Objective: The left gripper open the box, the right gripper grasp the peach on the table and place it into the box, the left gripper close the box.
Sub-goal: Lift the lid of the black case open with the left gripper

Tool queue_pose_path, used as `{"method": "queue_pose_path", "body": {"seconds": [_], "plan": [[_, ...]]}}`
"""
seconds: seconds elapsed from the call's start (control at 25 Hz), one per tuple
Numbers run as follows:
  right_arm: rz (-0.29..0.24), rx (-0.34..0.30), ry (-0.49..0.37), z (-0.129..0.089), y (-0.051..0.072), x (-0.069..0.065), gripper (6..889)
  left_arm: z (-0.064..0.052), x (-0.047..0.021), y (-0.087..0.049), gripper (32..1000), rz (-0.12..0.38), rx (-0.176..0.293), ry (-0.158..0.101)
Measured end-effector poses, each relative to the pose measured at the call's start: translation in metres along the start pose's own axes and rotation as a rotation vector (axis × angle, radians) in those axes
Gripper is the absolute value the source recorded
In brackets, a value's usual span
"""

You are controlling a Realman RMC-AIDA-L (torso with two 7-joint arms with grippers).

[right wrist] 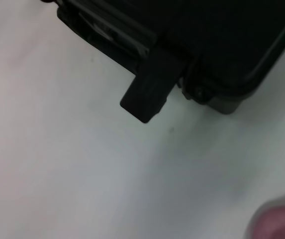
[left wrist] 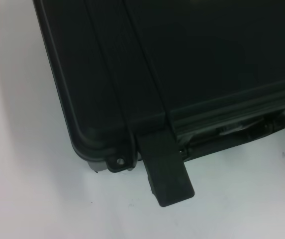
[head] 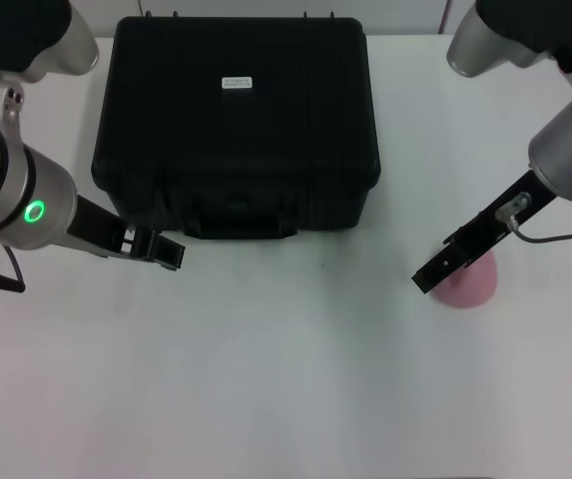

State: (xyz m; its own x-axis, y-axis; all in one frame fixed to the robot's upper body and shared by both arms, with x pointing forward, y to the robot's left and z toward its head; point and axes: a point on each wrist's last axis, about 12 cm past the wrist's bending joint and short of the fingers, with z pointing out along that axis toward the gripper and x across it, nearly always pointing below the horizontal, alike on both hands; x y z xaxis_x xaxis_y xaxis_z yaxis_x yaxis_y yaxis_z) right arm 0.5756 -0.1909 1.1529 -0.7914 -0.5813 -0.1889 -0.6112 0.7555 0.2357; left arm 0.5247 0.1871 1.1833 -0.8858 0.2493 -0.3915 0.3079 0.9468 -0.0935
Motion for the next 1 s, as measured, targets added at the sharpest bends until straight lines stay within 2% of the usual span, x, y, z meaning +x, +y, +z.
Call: {"method": "queue_pose_path", "body": {"seconds": [0.68,0.88,1.0], "plan": [[0.001,0.000,-0.009,-0.001,-0.001,-0.001,845,-0.001,-0.0011,0.001,820,-0.007,-0.001,-0.003],[0.002,0.004,-0.005,-0.001,-0.002,0.000,844,-0.007,-0.0128,0.001,818,0.000,-0.006,-0.026],[0.000,0.006,-0.004,-0.002,-0.002,-0.001,843,-0.011,-0.0238,0.003,817,-0.014,-0.014,-0.043]]}}
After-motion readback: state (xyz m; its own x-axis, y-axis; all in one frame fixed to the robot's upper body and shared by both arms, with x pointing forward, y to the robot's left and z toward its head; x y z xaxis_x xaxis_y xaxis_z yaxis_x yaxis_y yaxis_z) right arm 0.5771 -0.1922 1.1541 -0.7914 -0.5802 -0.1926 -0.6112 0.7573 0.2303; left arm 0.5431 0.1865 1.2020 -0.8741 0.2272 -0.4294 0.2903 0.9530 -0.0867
